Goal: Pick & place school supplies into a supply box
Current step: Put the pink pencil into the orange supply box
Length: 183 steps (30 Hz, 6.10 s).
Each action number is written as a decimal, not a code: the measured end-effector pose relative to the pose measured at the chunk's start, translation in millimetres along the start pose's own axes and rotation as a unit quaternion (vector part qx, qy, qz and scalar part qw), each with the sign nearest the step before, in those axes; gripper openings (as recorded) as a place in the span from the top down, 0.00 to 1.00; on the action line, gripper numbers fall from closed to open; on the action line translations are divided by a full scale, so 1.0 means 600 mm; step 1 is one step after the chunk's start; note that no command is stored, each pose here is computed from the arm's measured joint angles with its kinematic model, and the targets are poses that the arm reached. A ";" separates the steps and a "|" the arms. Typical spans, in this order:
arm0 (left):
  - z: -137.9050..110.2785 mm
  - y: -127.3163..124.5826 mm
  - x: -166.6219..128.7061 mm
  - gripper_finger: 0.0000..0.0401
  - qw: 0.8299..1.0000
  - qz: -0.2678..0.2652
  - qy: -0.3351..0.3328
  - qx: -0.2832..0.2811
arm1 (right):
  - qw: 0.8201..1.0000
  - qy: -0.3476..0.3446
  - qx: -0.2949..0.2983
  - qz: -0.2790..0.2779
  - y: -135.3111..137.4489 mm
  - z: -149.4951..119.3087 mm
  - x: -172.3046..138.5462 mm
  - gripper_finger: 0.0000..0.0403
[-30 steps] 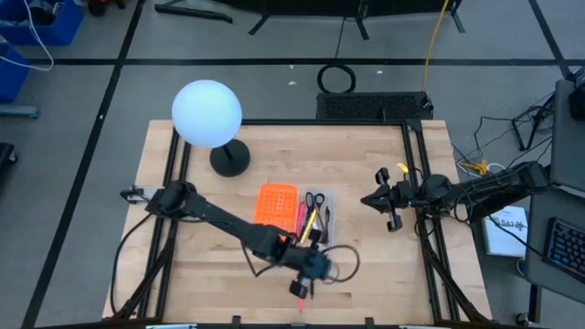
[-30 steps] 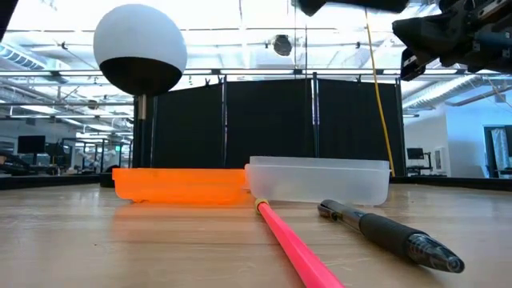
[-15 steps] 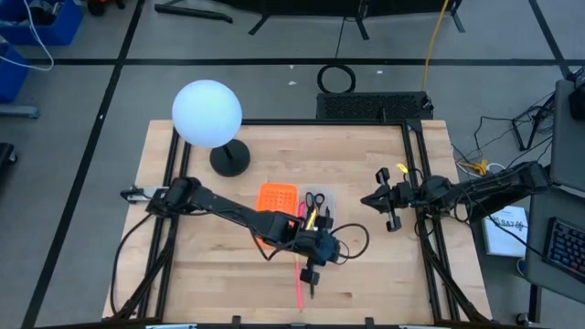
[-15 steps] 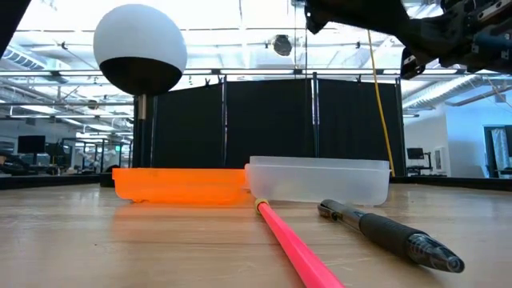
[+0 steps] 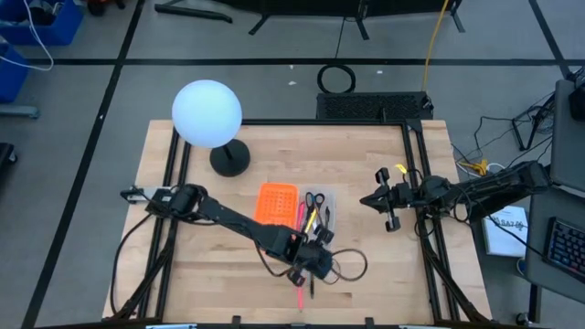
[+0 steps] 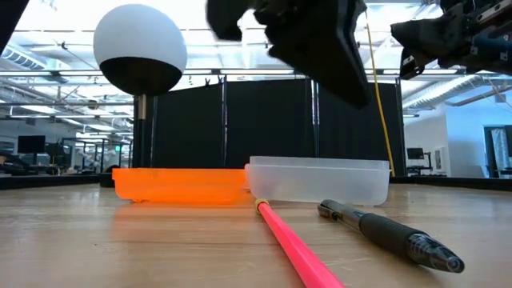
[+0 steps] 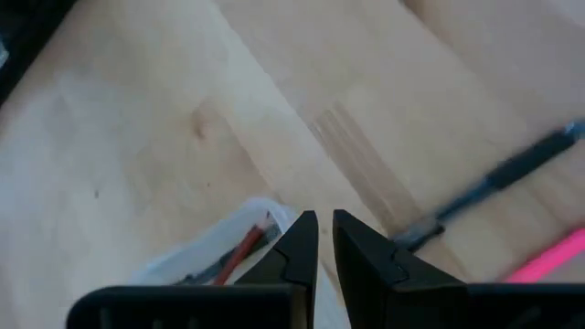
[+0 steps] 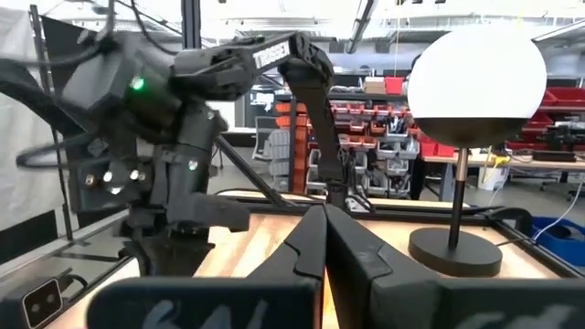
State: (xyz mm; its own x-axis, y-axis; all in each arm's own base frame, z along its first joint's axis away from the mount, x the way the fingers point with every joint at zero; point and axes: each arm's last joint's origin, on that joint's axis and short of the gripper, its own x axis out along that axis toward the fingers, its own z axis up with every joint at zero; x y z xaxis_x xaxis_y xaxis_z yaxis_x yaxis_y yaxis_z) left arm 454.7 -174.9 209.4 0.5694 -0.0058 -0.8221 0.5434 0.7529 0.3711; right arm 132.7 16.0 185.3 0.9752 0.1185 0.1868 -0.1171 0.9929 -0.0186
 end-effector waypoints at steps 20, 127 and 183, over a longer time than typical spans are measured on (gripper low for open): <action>0.008 -0.111 -0.029 0.88 0.926 -0.055 0.059 0.368 | 0.999 -0.029 0.045 0.002 0.000 0.009 0.000 1.00; -0.134 -0.039 0.071 0.71 0.896 -0.246 -0.008 0.370 | 0.999 0.019 0.042 -0.027 -0.002 -0.006 0.001 1.00; -0.225 0.212 -0.017 0.96 0.847 -0.044 0.026 0.529 | 0.998 -0.020 0.056 -0.025 -0.003 0.006 0.000 1.00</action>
State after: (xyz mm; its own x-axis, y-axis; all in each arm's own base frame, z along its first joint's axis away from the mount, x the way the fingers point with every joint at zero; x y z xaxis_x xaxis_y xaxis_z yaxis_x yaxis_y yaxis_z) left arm 434.7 9.6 206.6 0.4859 0.0182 -0.8738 0.8461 -0.2602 0.4651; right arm 132.5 14.4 188.8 0.9724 0.0660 0.2240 -0.0907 0.9906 0.1020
